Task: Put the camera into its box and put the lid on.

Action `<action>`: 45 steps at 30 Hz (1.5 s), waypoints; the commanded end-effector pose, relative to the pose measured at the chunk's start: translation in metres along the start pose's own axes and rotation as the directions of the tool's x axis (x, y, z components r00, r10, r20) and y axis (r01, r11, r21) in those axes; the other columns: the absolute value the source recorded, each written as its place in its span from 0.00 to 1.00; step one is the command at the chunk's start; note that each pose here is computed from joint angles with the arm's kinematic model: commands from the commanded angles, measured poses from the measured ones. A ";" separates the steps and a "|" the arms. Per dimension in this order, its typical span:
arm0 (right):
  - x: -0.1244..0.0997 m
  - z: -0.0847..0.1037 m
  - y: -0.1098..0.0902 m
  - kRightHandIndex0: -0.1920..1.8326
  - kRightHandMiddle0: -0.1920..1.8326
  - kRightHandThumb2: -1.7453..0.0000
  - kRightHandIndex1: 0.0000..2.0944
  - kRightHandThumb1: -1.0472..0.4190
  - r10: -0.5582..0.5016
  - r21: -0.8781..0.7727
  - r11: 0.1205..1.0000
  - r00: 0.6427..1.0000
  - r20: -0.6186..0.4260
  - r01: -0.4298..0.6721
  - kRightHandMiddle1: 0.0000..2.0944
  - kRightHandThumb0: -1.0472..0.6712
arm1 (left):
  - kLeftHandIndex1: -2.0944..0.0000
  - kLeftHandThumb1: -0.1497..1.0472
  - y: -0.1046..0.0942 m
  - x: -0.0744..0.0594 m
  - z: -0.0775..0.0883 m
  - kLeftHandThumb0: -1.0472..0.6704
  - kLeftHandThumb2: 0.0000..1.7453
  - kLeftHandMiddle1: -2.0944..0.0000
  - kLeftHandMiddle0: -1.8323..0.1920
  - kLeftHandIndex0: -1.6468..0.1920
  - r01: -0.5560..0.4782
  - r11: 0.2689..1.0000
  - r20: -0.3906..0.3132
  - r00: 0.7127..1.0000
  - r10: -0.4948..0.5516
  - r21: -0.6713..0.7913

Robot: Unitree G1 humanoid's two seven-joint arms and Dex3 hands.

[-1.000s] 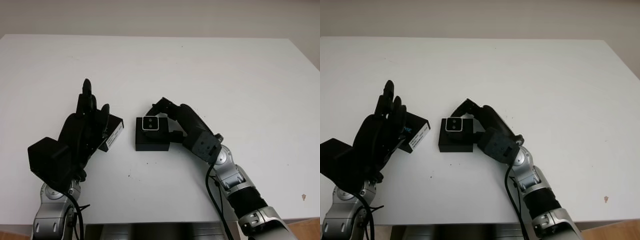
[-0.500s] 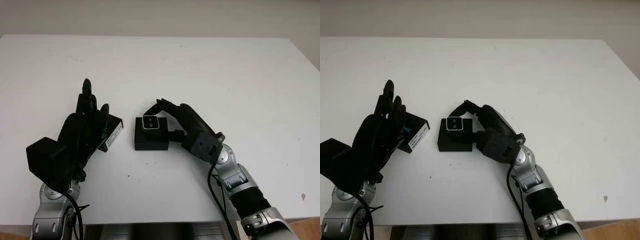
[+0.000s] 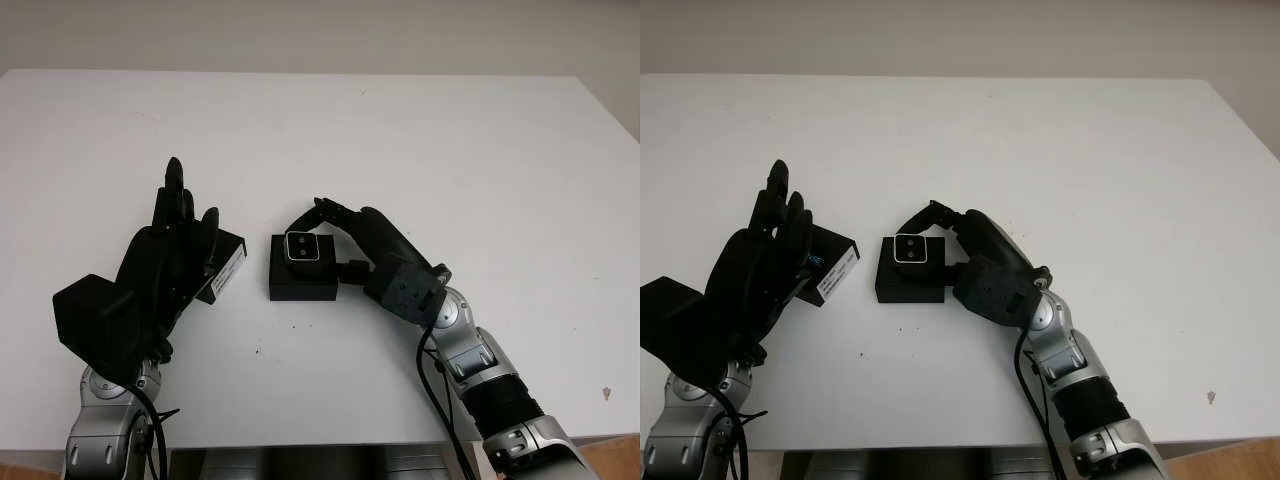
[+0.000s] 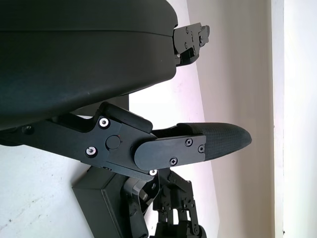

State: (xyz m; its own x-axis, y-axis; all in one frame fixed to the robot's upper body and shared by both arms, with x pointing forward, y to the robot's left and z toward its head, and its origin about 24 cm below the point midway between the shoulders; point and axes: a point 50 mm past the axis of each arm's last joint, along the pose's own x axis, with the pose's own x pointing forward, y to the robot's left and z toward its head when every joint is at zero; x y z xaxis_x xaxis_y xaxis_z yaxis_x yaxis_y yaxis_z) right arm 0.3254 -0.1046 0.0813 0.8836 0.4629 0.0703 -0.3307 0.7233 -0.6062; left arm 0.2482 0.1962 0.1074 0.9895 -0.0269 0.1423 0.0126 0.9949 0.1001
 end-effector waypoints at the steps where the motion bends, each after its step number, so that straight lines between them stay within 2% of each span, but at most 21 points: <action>1: -0.006 -0.007 0.000 0.22 0.26 0.97 0.03 0.10 -0.025 0.003 1.000 1.000 -0.017 0.025 0.54 0.31 | 1.00 1.00 -0.002 0.002 0.004 0.17 0.31 1.00 1.00 1.00 0.002 1.000 0.017 1.000 -0.002 -0.001; 5: -0.008 -0.005 0.002 0.28 0.28 0.97 0.05 0.06 -0.088 -0.022 0.996 0.996 0.014 0.088 0.70 0.34 | 1.00 1.00 -0.002 0.002 0.003 0.17 0.31 1.00 1.00 1.00 0.002 1.000 0.015 1.000 -0.002 0.014; 11: -0.010 -0.002 0.006 0.32 0.30 0.97 0.07 0.04 -0.136 -0.065 0.988 0.989 0.058 0.140 0.77 0.32 | 1.00 1.00 -0.004 0.002 0.003 0.17 0.31 1.00 1.00 1.00 0.001 1.000 0.016 1.000 -0.002 0.017; 19: -0.011 -0.001 0.010 0.34 0.29 0.97 0.09 0.03 -0.159 -0.100 0.981 0.982 0.102 0.169 0.80 0.31 | 1.00 1.00 -0.006 0.000 0.003 0.17 0.32 1.00 1.00 1.00 0.001 1.000 0.014 1.000 -0.001 0.012; 25: -0.012 0.002 0.012 0.34 0.29 0.97 0.10 0.02 -0.199 -0.049 0.977 0.974 0.110 0.205 0.83 0.32 | 1.00 1.00 -0.007 0.000 0.001 0.17 0.31 1.00 1.00 1.00 0.001 1.000 0.014 1.000 -0.001 0.007; 32: -0.013 0.009 0.015 0.32 0.28 0.97 0.09 0.02 -0.215 0.102 0.972 0.976 0.028 0.211 0.84 0.33 | 1.00 1.00 -0.006 -0.001 -0.001 0.16 0.31 1.00 1.00 1.00 0.000 1.000 0.007 1.000 0.000 0.003; 45: -0.016 0.027 0.005 0.33 0.33 0.97 0.09 0.03 -0.161 0.147 0.975 0.985 -0.063 0.169 0.81 0.33 | 1.00 1.00 -0.005 -0.001 -0.001 0.16 0.31 1.00 1.00 1.00 0.003 1.000 -0.001 1.000 -0.003 0.003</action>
State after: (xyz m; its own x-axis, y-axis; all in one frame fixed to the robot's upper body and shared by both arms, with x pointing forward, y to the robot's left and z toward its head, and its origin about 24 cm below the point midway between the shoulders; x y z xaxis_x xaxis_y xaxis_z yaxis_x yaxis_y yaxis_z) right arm 0.3020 -0.0936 0.0912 0.9461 0.3096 0.0953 -0.2305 0.8502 -0.4733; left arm 0.2484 0.1901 0.1048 0.9907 -0.0298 0.1329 0.0163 0.9947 0.1019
